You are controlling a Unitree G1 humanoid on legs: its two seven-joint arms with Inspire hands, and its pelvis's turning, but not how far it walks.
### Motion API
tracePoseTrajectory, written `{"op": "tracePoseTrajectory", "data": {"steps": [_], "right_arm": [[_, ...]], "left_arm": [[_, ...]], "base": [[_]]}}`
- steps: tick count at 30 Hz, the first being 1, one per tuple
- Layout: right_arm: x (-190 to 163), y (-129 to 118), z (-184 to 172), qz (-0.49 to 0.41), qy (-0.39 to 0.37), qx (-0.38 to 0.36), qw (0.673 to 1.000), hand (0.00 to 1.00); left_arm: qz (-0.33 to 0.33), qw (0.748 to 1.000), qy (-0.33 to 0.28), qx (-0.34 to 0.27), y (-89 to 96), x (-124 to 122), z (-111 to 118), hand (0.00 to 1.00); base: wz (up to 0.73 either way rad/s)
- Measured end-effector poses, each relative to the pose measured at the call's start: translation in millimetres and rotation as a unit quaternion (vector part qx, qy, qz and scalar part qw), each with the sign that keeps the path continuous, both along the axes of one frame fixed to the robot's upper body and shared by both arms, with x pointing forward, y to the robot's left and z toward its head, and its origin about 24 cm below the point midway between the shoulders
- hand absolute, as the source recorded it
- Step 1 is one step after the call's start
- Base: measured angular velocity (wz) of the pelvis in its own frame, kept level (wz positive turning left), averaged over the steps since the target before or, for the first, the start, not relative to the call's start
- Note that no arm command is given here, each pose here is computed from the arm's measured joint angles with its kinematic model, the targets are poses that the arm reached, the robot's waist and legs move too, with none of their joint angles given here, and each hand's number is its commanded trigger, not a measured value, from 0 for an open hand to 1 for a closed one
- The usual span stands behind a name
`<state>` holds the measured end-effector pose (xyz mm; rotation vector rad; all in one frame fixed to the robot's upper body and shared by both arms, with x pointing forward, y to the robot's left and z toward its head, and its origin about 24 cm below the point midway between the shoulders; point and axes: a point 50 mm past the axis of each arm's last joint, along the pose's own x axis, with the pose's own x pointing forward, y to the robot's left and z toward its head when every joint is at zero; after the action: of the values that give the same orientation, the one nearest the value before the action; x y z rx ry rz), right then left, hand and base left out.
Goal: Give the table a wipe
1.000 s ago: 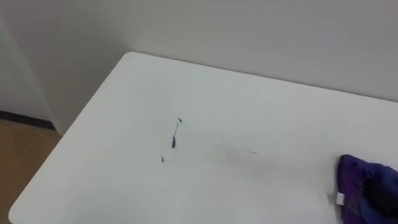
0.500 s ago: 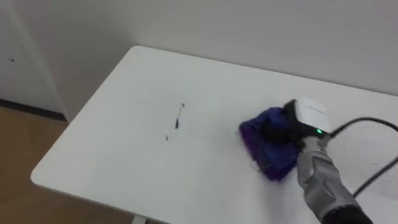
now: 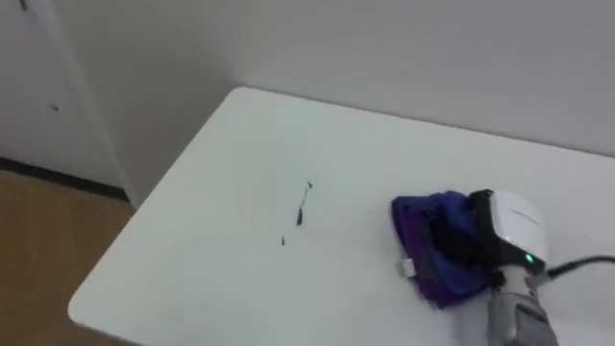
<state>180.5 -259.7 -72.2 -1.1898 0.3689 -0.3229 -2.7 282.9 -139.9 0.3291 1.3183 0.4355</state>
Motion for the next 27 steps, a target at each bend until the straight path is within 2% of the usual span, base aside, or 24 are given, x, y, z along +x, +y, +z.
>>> {"op": "tracePoseTrajectory", "data": {"steps": [2, 6, 8, 10, 12, 13, 15, 17, 18, 20, 22, 25, 27], "right_arm": [[-2.3, -3.9, -0.3, -0.016, 0.000, 0.009, 1.000, 1.00], [21.3, 15.6, 2.5, -0.011, 0.015, 0.008, 1.000, 1.00], [42.3, 28.7, 10.3, 0.019, 0.021, -0.004, 1.000, 1.00], [74.1, 66.2, 26.6, 0.091, 0.006, 0.004, 0.996, 1.00], [94.4, 87.4, 40.9, 0.143, -0.012, 0.009, 0.990, 1.00], [103.9, 93.0, 49.2, 0.168, -0.020, 0.004, 0.986, 1.00], [110.3, 98.2, 55.8, 0.195, -0.025, 0.002, 0.981, 1.00], [104.6, 89.1, 53.8, 0.193, -0.024, 0.005, 0.981, 1.00], [93.6, 75.9, 48.9, 0.175, -0.019, 0.007, 0.984, 1.00], [69.9, 44.7, 37.8, 0.138, -0.004, -0.001, 0.990, 1.00], [35.5, -1.3, 28.9, 0.059, 0.008, -0.015, 0.998, 1.00], [8.7, -40.8, 29.9, -0.011, 0.017, -0.031, 0.999, 1.00], [9.6, -45.5, 32.2, -0.025, 0.010, -0.026, 0.999, 1.00]], "left_arm": [[-0.010, 1.000, -0.017, 0.004, -1.2, 12.0, 0.1, 0.00], [-0.041, 0.998, -0.045, 0.014, -7.0, 35.7, -0.4, 0.00], [-0.058, 0.997, -0.056, 0.010, -8.6, 48.1, -1.5, 0.00], [-0.058, 0.996, -0.068, 0.004, -10.0, 59.5, -1.4, 0.00], [-0.066, 0.994, -0.089, -0.002, -10.6, 77.3, 1.1, 0.00], [-0.067, 0.992, -0.105, -0.003, -9.8, 86.0, 3.3, 0.00], [-0.055, 0.992, -0.111, -0.007, -6.9, 83.3, 4.1, 0.00], [-0.036, 0.994, -0.101, -0.021, -9.0, 70.0, 1.0, 0.00], [-0.029, 0.996, -0.085, -0.025, -9.3, 54.3, -1.1, 0.00], [-0.018, 0.998, -0.054, -0.032, -10.3, 27.4, -3.8, 0.00], [0.000, 1.000, -0.016, -0.019, -1.8, -5.1, -1.4, 0.00], [0.026, 1.000, -0.003, -0.011, 4.8, -17.7, 1.1, 0.00], [0.027, 1.000, -0.003, -0.012, 3.7, -17.9, 0.6, 0.00]], "base": [[-0.36], [-0.42], [-0.35], [0.05], [0.45], [0.44], [0.20], [0.44], [0.81], [0.80], [0.53], [0.15], [-0.32]]}}
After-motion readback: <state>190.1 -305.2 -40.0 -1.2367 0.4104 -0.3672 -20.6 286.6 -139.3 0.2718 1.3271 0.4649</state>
